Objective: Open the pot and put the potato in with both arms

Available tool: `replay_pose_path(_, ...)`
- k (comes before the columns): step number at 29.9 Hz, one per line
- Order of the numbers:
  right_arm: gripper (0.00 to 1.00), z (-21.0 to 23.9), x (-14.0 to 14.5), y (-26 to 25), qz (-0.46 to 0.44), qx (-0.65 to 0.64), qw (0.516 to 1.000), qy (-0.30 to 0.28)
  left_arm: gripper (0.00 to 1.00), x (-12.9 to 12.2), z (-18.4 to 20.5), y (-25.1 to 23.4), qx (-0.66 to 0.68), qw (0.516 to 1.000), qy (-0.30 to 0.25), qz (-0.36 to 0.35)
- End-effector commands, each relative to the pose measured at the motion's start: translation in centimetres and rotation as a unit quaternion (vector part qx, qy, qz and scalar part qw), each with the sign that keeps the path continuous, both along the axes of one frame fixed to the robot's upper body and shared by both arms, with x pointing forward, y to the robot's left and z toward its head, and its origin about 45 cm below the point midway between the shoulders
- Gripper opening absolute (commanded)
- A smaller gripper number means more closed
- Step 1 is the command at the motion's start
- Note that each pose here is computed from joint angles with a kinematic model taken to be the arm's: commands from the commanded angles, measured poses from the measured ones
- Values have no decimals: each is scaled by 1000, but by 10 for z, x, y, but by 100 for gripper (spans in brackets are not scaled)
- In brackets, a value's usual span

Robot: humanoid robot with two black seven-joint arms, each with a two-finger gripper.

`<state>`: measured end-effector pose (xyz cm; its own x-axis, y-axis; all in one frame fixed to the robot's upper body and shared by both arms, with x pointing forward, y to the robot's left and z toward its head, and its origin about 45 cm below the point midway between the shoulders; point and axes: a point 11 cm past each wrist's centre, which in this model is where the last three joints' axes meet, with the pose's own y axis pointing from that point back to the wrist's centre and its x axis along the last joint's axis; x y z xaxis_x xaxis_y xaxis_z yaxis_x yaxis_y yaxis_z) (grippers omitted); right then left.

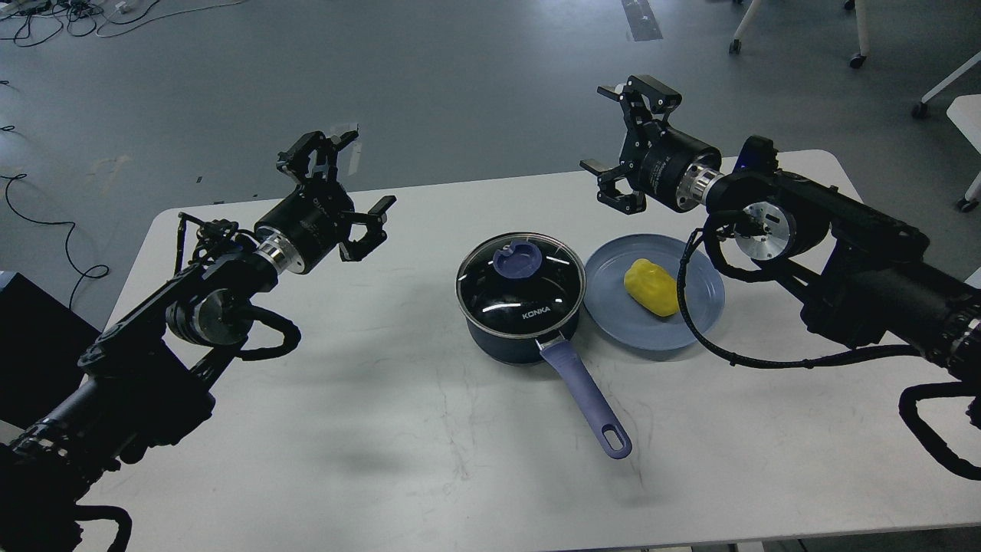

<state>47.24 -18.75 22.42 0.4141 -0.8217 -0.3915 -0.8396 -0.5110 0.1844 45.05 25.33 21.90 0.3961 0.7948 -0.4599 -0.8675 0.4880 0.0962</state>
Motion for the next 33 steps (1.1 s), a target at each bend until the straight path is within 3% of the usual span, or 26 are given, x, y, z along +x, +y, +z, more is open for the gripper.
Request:
replay_pose_path(1,100,3,1,5,4,-1,1000,-3,100,-1,2,6,10,1000,-4,-2)
replay_pose_path(33,100,11,3,16,15,2,1000,-14,100,-2,3,0,-7,1000,-6,-12)
